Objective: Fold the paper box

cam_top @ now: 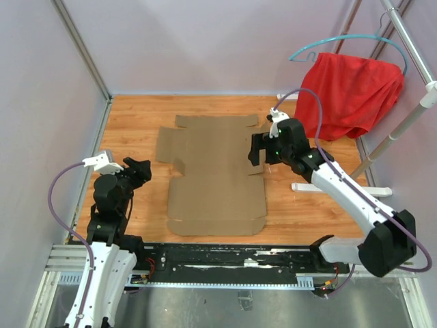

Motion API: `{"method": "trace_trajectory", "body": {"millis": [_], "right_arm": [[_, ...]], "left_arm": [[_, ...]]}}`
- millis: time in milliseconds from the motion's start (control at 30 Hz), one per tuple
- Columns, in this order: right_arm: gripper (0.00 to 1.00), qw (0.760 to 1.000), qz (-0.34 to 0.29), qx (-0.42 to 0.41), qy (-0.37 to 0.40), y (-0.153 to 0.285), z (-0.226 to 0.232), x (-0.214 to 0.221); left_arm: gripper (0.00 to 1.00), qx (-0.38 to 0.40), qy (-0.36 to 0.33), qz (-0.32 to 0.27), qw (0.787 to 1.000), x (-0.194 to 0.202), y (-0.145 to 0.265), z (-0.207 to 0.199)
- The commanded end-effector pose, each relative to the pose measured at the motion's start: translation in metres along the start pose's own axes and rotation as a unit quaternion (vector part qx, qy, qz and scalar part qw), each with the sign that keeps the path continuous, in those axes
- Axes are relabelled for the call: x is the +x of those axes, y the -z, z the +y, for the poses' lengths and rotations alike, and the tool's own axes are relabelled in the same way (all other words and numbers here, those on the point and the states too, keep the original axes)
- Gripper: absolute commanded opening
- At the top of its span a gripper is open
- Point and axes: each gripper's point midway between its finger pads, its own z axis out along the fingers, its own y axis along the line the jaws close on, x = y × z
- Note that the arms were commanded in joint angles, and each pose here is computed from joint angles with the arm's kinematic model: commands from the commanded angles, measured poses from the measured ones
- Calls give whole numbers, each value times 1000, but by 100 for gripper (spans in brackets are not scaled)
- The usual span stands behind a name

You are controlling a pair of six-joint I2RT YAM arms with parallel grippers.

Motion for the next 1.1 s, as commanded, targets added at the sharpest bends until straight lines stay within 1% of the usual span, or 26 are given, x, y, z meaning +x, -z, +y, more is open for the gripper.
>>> {"method": "trace_trajectory", "body": {"millis": [0, 267, 400, 467, 533, 600, 700, 733, 800, 900, 1067], "right_arm": [[98, 1000, 20, 17, -3, -13, -7, -14], [99, 997, 45, 25, -50, -39, -35, -41], [98, 995, 49, 63, -60, -47, -60, -49], [100, 992, 58, 81, -72, -52, -77, -53], [95, 989, 69, 97, -85, -59, -93, -54], [88, 987, 80, 106, -94, -71, -105, -56], [75, 984, 108, 110, -94, -90, -114, -51], [73, 982, 121, 108, -93, -96, -115, -48], [71, 979, 146, 105, -93, -109, -116, -41], [74, 974, 171, 118, -87, -127, -123, -29], [75, 968, 189, 142, -81, -144, -134, -23]], "left_arm": [[69, 12, 3, 1, 1000, 1, -2, -4], [69, 17, 3, 7, 1000, 3, -3, -6], [69, 20, 3, 6, 1000, 2, -2, -8], [69, 21, 4, 5, 1000, 2, -2, -8], [69, 21, 4, 5, 1000, 2, -2, -8], [69, 23, 4, 6, 1000, 3, -2, -8], [69, 25, 4, 6, 1000, 3, -2, -9], [69, 25, 4, 6, 1000, 3, -2, -9], [69, 25, 4, 6, 1000, 3, -2, -9], [69, 27, 4, 6, 1000, 3, -2, -10], [68, 30, 4, 6, 1000, 3, -1, -11]]}}
